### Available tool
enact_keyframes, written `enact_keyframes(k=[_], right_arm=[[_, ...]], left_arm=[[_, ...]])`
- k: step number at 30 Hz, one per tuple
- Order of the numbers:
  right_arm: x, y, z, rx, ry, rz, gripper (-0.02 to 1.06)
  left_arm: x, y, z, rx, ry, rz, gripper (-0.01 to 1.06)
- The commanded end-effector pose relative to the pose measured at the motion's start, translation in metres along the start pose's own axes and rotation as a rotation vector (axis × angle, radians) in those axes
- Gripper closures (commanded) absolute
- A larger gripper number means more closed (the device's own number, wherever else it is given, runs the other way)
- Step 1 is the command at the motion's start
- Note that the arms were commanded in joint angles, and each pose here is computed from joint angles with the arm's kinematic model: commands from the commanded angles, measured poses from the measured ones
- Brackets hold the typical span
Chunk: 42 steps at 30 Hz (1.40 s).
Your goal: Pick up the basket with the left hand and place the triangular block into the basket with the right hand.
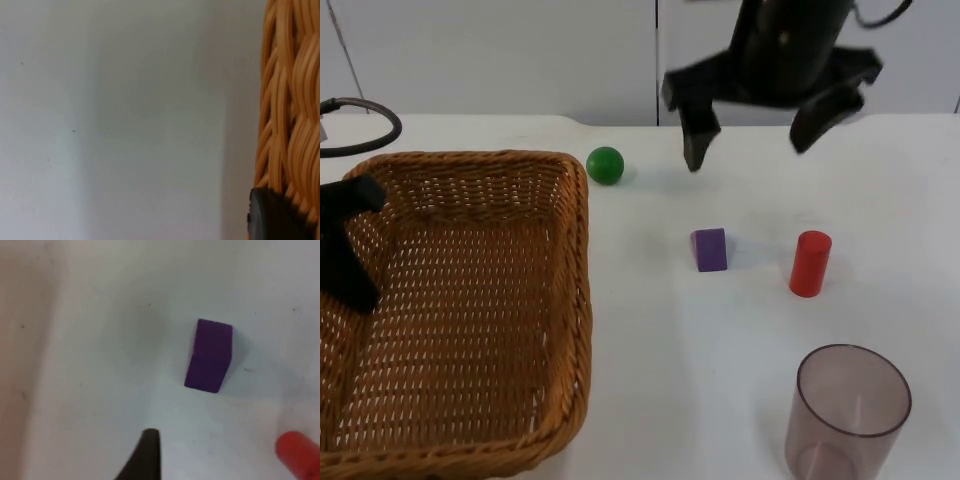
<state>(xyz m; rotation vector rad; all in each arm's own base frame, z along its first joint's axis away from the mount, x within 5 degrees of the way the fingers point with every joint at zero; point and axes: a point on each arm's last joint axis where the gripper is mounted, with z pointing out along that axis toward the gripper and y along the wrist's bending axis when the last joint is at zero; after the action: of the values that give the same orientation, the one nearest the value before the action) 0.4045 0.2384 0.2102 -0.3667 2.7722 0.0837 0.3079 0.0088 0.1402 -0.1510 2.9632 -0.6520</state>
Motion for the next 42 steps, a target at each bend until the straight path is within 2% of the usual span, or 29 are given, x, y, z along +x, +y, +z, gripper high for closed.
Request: enact_keyframes(k=[1,3,5,9,15,22,24,31,34,36,37,40,41,42], right_arm=[[-0.002,0.006,0.008,-0.002,-0.01,0.01,0.25],[-0.001,0.013,0.026,-0.014,-0.026,-0.001,0.31],[-0.001,0.016,0.034,-0.019,-0.032,0.0,0.31],[0.004,0.022,0.053,-0.007,-0.017,0.053,0.31],[0.008,0.018,0.079,0.072,-0.02,0.127,0.31],[0.005,0.022,0.102,0.038,-0.092,0.178,0.31],[0.008,0.022,0.109,0.042,-0.085,0.193,0.31],[0.012,0.02,0.126,0.069,-0.083,0.171,0.33],[0.011,0.018,0.127,0.089,-0.095,0.185,0.43],[0.011,0.018,0.127,0.086,-0.099,0.184,0.6],[0.011,0.018,0.127,0.086,-0.099,0.184,0.6],[0.008,0.019,0.121,0.079,-0.112,0.183,0.97],[0.006,0.019,0.116,0.075,-0.122,0.178,1.04],[0.003,0.019,0.108,0.071,-0.139,0.175,1.04]], left_arm=[[-0.002,-0.004,-0.002,0.021,-0.009,-0.016,1.05],[-0.002,-0.004,-0.002,0.022,-0.011,-0.017,1.05],[-0.002,-0.004,-0.002,0.024,-0.014,-0.021,1.05],[-0.003,-0.005,-0.002,0.03,-0.02,-0.029,1.05],[-0.003,-0.004,-0.002,0.024,-0.027,-0.026,1.05],[-0.004,-0.004,-0.002,0.022,-0.031,-0.027,1.05],[-0.004,-0.004,-0.002,0.022,-0.031,-0.027,1.05],[-0.004,-0.004,-0.002,0.023,-0.032,-0.028,1.05],[-0.004,-0.004,-0.002,0.023,-0.032,-0.028,1.05],[-0.004,-0.004,-0.002,0.023,-0.032,-0.028,1.05],[-0.004,-0.004,-0.002,0.023,-0.032,-0.028,1.05],[-0.004,-0.004,-0.002,0.023,-0.032,-0.028,1.05],[-0.004,-0.004,-0.002,0.023,-0.032,-0.028,1.05],[-0.004,-0.004,-0.002,0.023,-0.032,-0.028,1.05]])
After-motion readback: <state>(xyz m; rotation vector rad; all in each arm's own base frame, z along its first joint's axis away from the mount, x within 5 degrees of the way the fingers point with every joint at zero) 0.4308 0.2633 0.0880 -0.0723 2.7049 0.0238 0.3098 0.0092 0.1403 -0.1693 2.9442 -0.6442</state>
